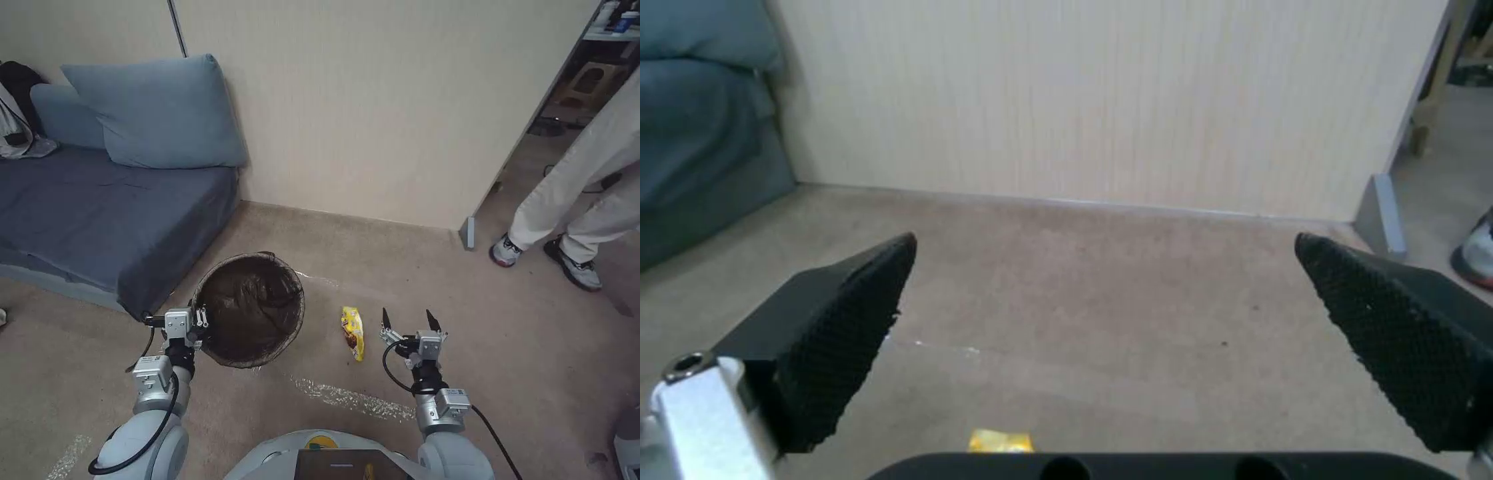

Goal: Pick up the trash bin, then pick up the garbage from the floor and place it into the trash bin.

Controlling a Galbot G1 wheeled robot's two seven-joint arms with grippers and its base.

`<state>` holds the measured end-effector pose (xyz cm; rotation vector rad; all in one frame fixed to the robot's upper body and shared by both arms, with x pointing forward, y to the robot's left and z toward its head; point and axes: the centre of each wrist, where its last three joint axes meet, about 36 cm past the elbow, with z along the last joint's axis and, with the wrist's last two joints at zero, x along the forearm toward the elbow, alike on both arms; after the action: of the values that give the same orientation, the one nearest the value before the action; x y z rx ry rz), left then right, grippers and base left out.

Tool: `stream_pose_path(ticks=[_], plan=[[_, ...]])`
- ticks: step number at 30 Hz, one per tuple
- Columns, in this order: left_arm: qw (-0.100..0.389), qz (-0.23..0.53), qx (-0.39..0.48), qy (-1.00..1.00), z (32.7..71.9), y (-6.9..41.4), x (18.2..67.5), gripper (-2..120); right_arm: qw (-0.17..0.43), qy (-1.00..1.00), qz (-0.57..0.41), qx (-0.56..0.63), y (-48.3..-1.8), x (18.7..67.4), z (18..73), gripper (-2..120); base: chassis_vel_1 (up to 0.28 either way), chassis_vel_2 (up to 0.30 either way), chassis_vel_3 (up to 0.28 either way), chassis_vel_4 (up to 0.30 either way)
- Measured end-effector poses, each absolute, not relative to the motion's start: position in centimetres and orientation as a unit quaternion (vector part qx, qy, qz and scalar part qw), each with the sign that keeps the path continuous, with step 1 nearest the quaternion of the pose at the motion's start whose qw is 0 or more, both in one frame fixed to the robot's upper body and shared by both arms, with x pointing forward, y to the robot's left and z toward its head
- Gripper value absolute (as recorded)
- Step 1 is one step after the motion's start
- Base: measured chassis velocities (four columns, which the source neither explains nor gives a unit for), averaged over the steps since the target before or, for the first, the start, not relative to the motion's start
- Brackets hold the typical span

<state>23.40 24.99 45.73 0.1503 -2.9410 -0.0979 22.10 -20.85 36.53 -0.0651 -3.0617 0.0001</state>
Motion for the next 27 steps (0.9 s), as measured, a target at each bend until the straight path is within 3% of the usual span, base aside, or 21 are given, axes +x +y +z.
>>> stream_pose_path(ticks=[13,27], plan=[[0.096,-0.033,0.052,-0.993,45.7,25.1,23.5,0,0.054,-0.998,0.021,-0.007,-22.1,23.1,35.8,100,-0.043,0.04,0.04,-0.043],[0.097,-0.039,0.053,-0.993,46.1,25.7,23.5,0,0.112,-0.992,0.027,0.043,-24.7,27.6,34.3,100,0.0,0.0,0.0,0.0]])
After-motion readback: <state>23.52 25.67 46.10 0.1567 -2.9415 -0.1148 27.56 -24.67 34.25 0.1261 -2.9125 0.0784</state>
